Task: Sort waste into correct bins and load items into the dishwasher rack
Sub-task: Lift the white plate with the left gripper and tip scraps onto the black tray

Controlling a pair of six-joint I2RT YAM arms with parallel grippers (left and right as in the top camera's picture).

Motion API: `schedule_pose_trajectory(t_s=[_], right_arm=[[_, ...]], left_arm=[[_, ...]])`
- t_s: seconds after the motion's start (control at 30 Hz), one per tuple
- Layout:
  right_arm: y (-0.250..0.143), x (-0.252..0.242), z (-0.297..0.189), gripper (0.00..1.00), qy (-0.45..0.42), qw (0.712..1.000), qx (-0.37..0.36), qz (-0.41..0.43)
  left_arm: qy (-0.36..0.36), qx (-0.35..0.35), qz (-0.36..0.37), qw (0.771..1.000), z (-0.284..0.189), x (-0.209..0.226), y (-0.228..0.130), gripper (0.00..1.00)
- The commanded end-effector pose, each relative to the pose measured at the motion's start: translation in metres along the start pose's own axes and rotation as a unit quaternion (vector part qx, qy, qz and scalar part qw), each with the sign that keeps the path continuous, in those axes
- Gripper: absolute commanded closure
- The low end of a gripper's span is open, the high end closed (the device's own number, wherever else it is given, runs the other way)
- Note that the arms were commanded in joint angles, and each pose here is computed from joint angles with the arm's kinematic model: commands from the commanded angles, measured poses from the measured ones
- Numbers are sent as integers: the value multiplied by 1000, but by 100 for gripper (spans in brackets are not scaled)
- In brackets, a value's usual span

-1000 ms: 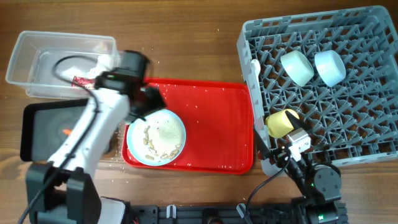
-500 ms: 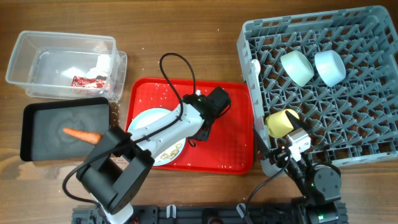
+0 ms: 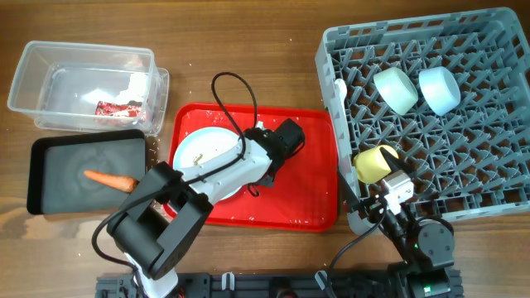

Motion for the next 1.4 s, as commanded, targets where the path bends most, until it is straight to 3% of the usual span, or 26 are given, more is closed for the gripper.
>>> schedule_pose_trajectory(t_s=[0.0,0.2,0.33,0.47,0.67,0.77,0.97,1.2,1.37], right_arm=[[2,1,-1,0,5,1000,-6,5],[2,1,-1,0,5,1000,-6,5],[2,1,-1,0,5,1000,-6,5],[2,1,-1,0,5,1000,-6,5],[2,1,-1,0,5,1000,-6,5],[2,1,-1,0,5,1000,-6,5],[2,1,-1,0,5,1000,-6,5],[2,1,-1,0,5,1000,-6,5],[2,1,-1,0,5,1000,-6,5]], left_arm=[[9,16,-10,1000,-11,4,14,96],[47,-32,-40,998,-74,30,65,96],[57,-22,-78,995,-103,64,85,96],[-16,27,-159,987,-114,107,89,96],[-169,72,-336,924,-121,199,94,96],[-245,72,-367,894,-118,242,93,96],[-393,40,-383,835,-114,300,78,96],[-541,-29,-322,776,-136,319,54,96],[-552,-56,-369,746,-132,353,22,96]])
Point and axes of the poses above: each gripper's point midway between its finger pads, its own z axis out along the fingers, its own x axis along the line the jaws close on, y = z × x, the point moved 6 cm from there along -z, back along the fingers, and after that the axes turned 10 degrees about -z, right-handed, at the moved point
